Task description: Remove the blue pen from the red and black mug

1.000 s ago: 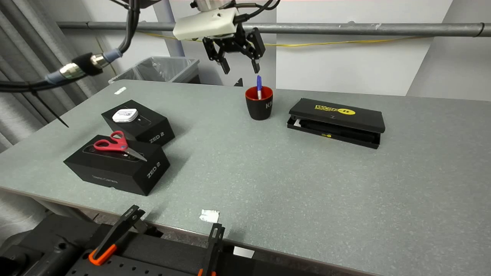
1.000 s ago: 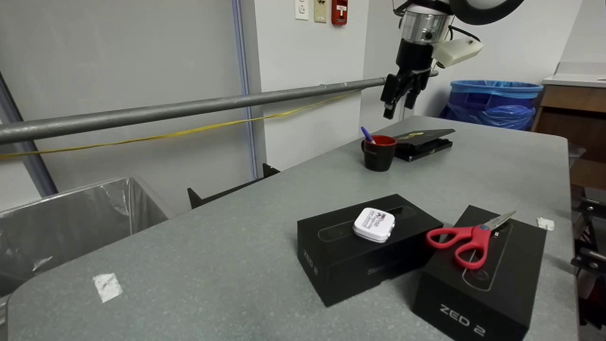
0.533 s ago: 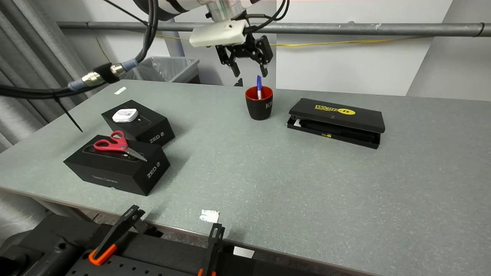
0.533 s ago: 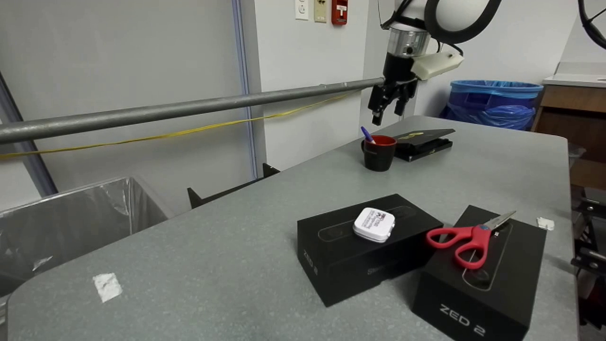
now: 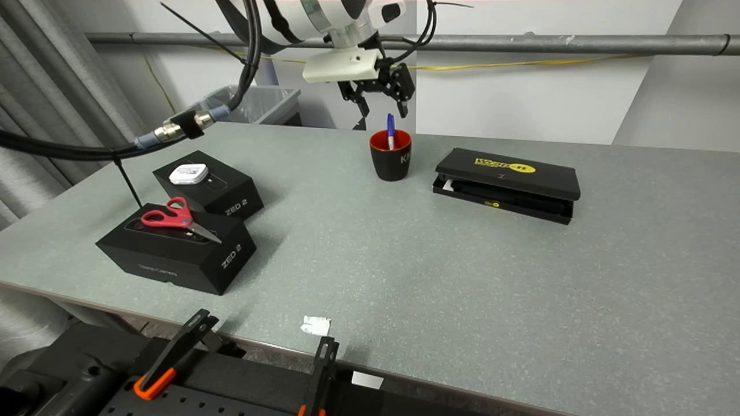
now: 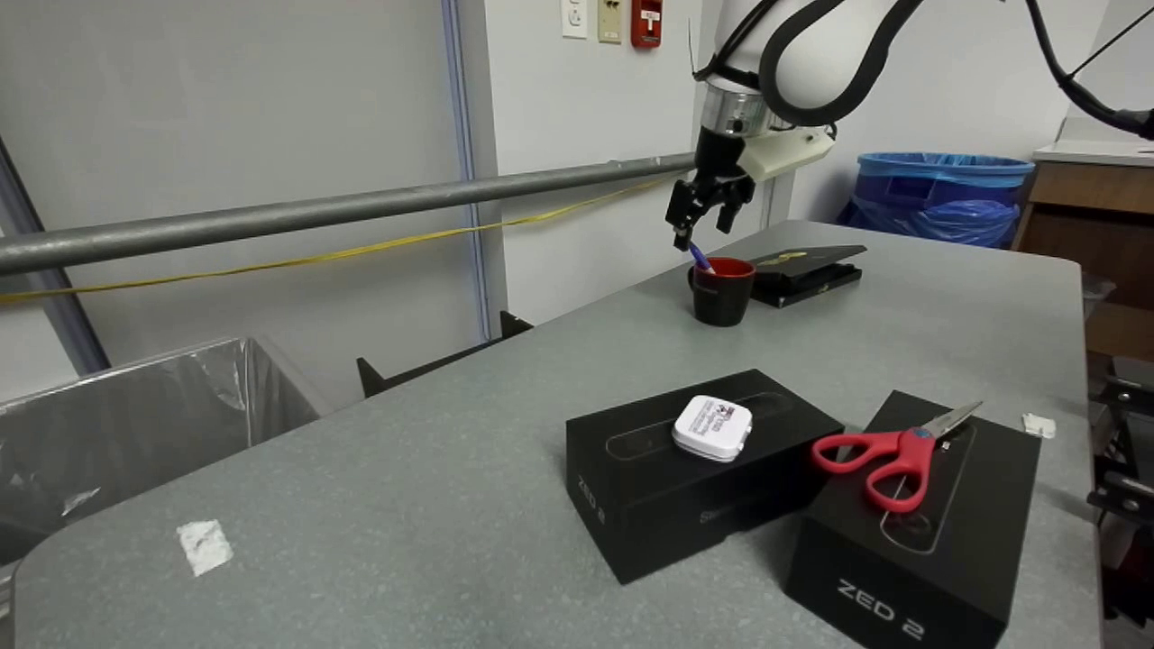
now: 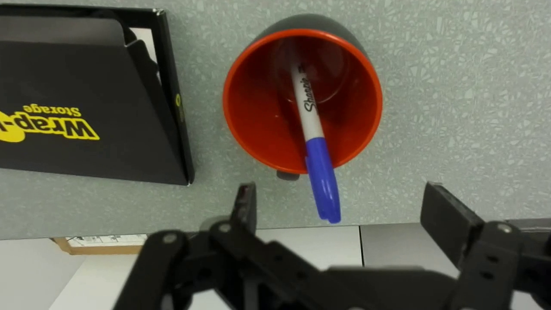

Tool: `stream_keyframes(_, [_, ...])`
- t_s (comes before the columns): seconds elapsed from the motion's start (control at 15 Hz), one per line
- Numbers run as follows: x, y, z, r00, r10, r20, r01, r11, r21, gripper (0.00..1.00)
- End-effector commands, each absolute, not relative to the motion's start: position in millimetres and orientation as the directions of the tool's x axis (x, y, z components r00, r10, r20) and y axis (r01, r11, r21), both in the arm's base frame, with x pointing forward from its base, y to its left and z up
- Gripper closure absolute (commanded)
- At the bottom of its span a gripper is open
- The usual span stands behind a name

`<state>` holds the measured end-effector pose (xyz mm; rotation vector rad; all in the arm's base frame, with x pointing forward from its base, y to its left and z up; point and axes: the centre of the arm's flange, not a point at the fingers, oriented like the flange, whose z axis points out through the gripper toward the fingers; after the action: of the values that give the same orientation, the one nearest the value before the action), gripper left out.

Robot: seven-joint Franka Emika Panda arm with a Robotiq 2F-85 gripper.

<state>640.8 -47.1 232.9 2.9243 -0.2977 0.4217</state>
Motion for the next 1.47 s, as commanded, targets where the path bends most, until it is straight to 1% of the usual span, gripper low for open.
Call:
stream_keyframes(0.0, [661.0, -42.3, 220.8, 0.923, -0.177, 0.342, -0.231, -0.965, 0.123, 0.0])
stream_keyframes(0.4, [666.0, -44.6, 211.1, 0.921, -0.172, 0.349, -0.226, -0.967, 0.12, 0.0])
stream_keyframes(0.47, [666.2, -45.7, 210.2, 0.921, -0.172, 0.35, -0.226, -0.967, 0.12, 0.08])
stream_keyframes(0.53, [665.8, -46.8, 210.6, 0.92, -0.172, 0.351, -0.225, -0.968, 0.114, 0.28])
stream_keyframes(0.6, [665.6, -47.5, 210.7, 0.92, -0.174, 0.351, -0.226, -0.968, 0.111, 0.35])
stream_keyframes(0.67, [665.6, -48.1, 211.1, 0.919, -0.175, 0.352, -0.227, -0.968, 0.109, 0.44])
stream_keyframes(1.13, [666.6, -51.7, 216.0, 0.916, -0.183, 0.358, -0.234, -0.967, 0.102, 0.98])
stream_keyframes(1.27, [665.9, -53.7, 219.4, 0.913, -0.183, 0.366, -0.234, -0.967, 0.099, 1.0])
stream_keyframes(1.33, [664.4, -56.1, 223.4, 0.911, -0.186, 0.369, -0.237, -0.966, 0.099, 0.97])
stream_keyframes(1.4, [661.0, -58.0, 228.5, 0.909, -0.189, 0.371, -0.239, -0.966, 0.094, 0.98])
